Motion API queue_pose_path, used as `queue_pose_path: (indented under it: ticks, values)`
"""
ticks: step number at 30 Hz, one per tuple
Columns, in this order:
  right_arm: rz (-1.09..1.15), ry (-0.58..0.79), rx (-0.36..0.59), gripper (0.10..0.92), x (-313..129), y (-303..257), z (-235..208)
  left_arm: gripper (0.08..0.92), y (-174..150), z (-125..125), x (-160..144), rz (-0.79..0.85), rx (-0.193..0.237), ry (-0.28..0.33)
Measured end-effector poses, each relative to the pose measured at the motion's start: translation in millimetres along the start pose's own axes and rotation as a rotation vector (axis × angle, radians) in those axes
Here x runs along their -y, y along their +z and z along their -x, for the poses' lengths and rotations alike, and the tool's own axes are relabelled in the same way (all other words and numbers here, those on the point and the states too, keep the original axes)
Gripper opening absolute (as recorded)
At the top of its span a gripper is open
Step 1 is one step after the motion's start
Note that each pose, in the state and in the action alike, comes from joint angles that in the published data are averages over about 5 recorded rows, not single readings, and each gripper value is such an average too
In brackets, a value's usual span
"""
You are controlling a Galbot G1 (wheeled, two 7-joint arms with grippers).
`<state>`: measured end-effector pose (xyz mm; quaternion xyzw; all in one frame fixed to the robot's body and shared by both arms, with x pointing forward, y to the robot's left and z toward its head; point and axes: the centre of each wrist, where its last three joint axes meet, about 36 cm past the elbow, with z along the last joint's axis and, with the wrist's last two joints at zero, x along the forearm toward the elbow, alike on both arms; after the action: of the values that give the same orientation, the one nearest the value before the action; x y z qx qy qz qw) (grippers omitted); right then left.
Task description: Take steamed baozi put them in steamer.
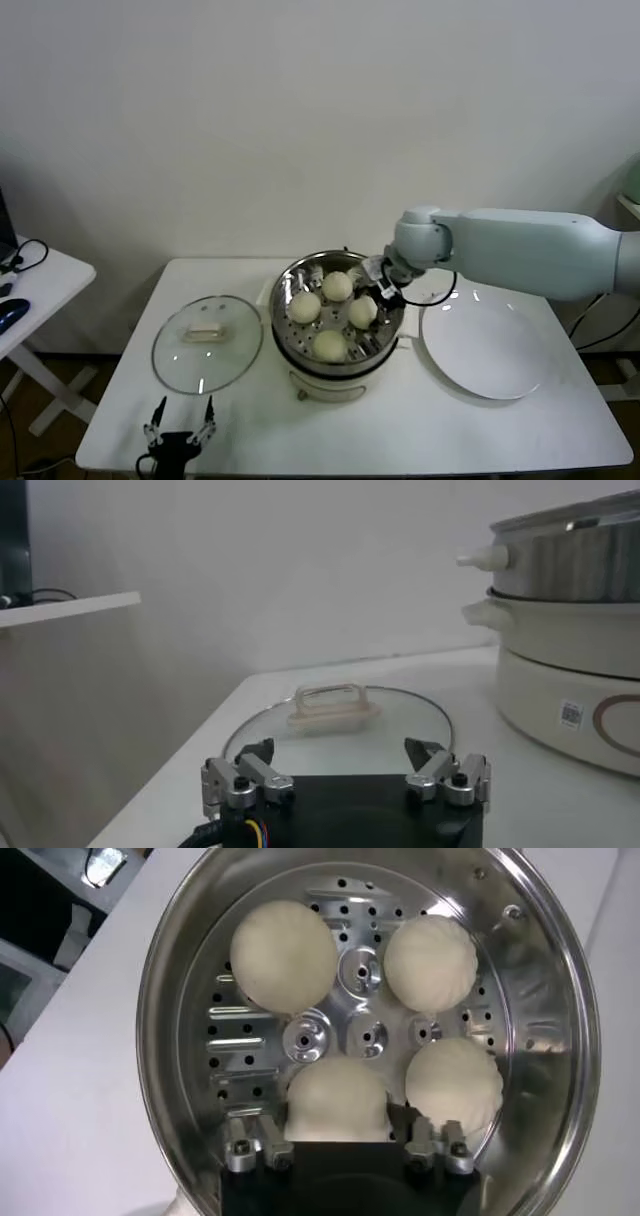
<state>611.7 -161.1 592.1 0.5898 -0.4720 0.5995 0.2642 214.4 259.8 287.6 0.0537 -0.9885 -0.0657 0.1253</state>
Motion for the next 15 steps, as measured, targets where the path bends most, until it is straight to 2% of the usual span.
queue_pose_path:
  ticks: [5, 11, 15]
  values:
    - [0.019, 0.002, 0.008, 0.813, 1, 6, -19, 0.823, -2, -1, -1, 0.002, 0.005, 0.001]
    - [0.089, 0.057, 0.008, 0.823, 3, 27, -64, 0.823, -6, 0, 0, 0.001, 0.015, 0.005]
    - [0.177, 0.157, 0.046, 0.823, -4, 48, -93, 0.823, -8, 0, 2, -0.002, 0.021, 0.01]
